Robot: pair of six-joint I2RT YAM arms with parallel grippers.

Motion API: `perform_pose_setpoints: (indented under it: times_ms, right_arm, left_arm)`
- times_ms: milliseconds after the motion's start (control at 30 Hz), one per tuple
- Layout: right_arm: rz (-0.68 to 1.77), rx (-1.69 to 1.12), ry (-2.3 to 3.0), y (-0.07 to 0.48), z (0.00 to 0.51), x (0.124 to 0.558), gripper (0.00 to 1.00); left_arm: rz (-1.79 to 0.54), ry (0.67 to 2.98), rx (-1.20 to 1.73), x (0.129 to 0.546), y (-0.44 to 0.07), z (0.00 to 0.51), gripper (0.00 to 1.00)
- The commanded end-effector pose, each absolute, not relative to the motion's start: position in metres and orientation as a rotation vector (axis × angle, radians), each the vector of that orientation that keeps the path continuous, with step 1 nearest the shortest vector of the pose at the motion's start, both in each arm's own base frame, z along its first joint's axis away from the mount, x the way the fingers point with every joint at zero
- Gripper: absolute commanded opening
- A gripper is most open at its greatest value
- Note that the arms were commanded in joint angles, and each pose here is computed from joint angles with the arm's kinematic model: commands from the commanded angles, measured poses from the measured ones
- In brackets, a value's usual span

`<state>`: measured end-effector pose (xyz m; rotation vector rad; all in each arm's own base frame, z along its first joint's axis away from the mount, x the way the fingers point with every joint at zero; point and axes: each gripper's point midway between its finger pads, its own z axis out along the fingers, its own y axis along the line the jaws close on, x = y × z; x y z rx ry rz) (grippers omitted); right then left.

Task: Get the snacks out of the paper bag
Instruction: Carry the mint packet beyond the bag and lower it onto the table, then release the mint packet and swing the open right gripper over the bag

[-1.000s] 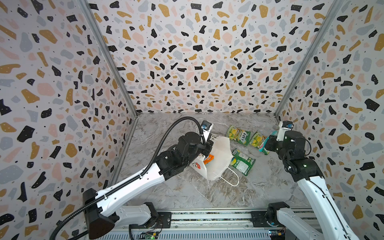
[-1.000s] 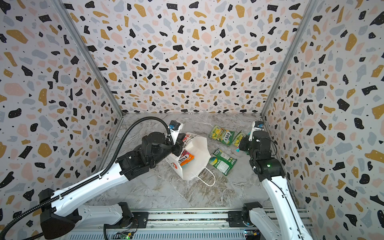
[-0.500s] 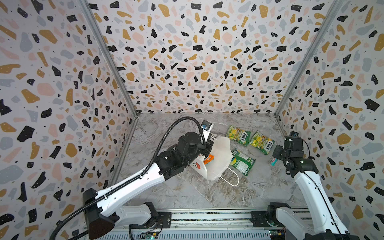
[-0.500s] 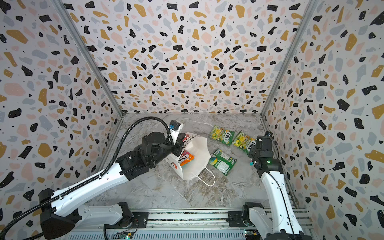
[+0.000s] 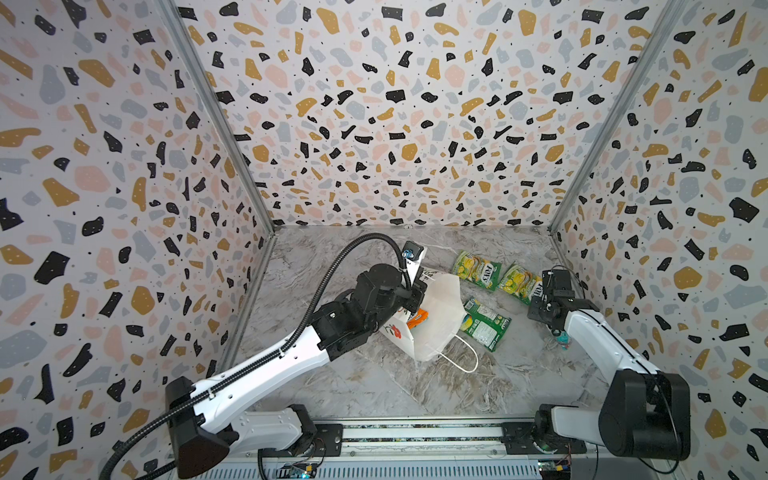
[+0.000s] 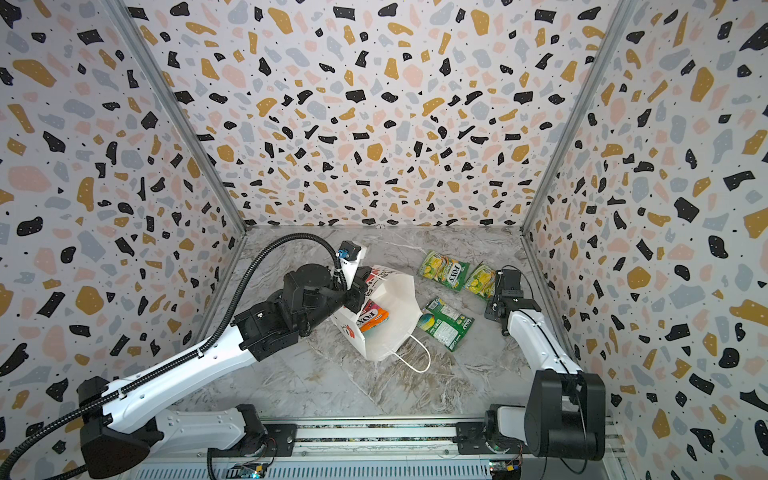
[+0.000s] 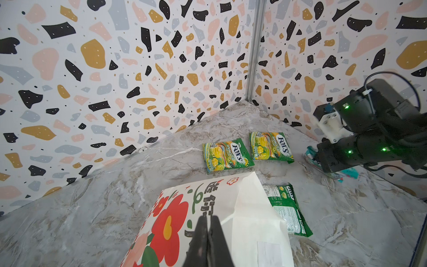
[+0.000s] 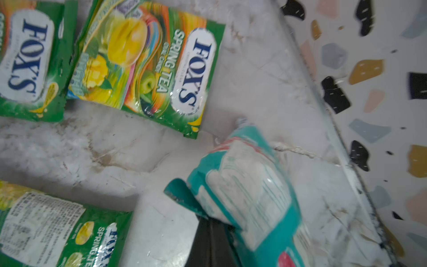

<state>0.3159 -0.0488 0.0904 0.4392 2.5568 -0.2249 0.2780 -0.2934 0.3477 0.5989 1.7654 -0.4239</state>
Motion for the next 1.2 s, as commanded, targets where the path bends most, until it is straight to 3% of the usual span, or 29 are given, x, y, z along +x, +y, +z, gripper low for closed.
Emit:
perform_pose_setpoints:
  times_ms: [0, 200, 333, 467, 667, 867, 1000, 1167]
  right_arm:
    - [-0.107, 0.426, 2.581, -0.031, 0.077, 0.321, 0.00]
    - [0.044, 0.397, 2.577, -0.008, 0.073, 0.330, 0.02]
    - [0.107, 0.389, 2.553, 0.000, 0.080, 0.334, 0.36]
    - [0.143, 0.381, 2.464, 0.002, 0.104, 0.337, 0.49]
    - [0.500, 0.139, 2.211, 0.053, 0.174, 0.338, 0.50]
    - [0.942, -0.207, 1.915, 0.138, 0.248, 0.300, 0.53]
    - [1.063, -0.437, 1.807, 0.190, 0.271, 0.267, 0.53]
    - [1.102, -0.657, 1.845, 0.238, 0.260, 0.239, 0.53]
  left_arm:
    - [-0.432, 1.718, 0.554, 0.281, -0.289, 0.361, 0.00]
    - [-0.428, 1.717, 0.551, 0.281, -0.288, 0.363, 0.00]
    - [-0.428, 1.714, 0.552, 0.281, -0.288, 0.363, 0.00]
    - [-0.428, 1.714, 0.551, 0.281, -0.287, 0.364, 0.00]
    - [-0.430, 1.716, 0.556, 0.281, -0.288, 0.362, 0.00]
    - [-0.431, 1.718, 0.560, 0.281, -0.289, 0.361, 0.00]
    - [-0.434, 1.713, 0.562, 0.280, -0.289, 0.362, 0.00]
    - [-0.434, 1.711, 0.562, 0.280, -0.289, 0.362, 0.00]
